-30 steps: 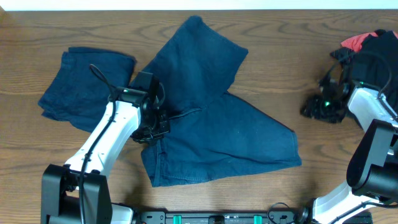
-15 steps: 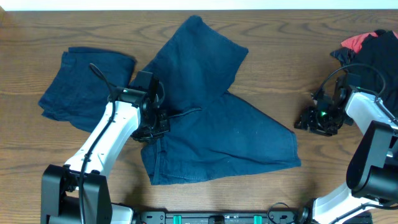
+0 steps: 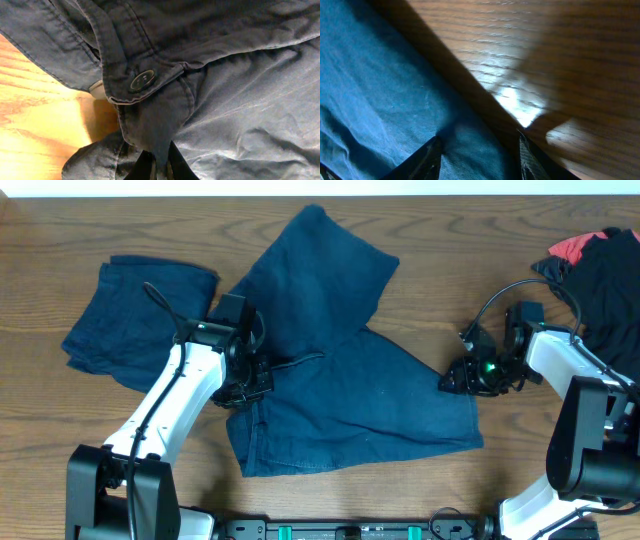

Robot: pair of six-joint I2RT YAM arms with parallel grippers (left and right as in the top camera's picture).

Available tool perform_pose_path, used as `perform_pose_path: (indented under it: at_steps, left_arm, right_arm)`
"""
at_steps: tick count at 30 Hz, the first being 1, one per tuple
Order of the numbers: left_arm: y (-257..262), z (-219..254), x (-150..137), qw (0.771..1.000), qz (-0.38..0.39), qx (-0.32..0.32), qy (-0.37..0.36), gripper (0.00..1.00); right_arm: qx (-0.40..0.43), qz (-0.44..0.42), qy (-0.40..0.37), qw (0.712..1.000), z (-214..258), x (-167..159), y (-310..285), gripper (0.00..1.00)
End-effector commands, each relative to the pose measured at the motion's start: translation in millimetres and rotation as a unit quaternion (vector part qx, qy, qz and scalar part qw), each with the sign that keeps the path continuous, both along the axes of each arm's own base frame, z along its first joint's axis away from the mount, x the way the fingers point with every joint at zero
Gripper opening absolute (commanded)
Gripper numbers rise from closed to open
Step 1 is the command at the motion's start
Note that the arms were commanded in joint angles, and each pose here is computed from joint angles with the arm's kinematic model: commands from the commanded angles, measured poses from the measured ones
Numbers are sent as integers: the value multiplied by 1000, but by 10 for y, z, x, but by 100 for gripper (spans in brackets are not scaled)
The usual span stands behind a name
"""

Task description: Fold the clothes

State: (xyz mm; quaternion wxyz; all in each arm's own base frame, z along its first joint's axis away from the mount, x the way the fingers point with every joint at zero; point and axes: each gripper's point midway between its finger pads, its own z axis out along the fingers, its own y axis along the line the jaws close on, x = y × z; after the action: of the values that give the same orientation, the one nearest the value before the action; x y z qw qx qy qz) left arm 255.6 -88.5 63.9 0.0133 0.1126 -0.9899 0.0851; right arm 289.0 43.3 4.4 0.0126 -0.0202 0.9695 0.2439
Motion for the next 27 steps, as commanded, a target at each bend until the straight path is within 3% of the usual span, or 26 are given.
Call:
perform_pose_path:
  at_steps: [1, 5, 8, 11, 16, 22, 27]
  left_arm:
    - [41, 78, 86, 1000, 12, 8, -18, 7]
    - [41, 78, 85, 1000, 12, 8, -18, 7]
    - [42, 78, 83, 1000, 12, 8, -18, 7]
    - [42, 78, 85, 1000, 12, 8, -18, 7]
    - [39, 78, 84, 1000, 11, 8, -18, 7]
    - [-112, 78, 70, 999, -19, 6, -26, 6]
    - [-477, 90, 98, 995, -77, -7, -59, 6]
  right_arm:
    - [49, 32, -3, 998, -4, -70, 188, 47]
    - [87, 48, -23, 995, 74, -47, 294, 44]
    - [81, 37, -35, 995, 62, 36, 266, 16]
    - [65, 9, -50, 997, 35, 184, 197, 1]
    - [-59, -110, -33, 992, -95, 393, -342, 1]
    - [-81, -194, -66, 976, 213, 521, -745, 1]
    - [-111, -252, -95, 957, 582, 436, -1095, 1]
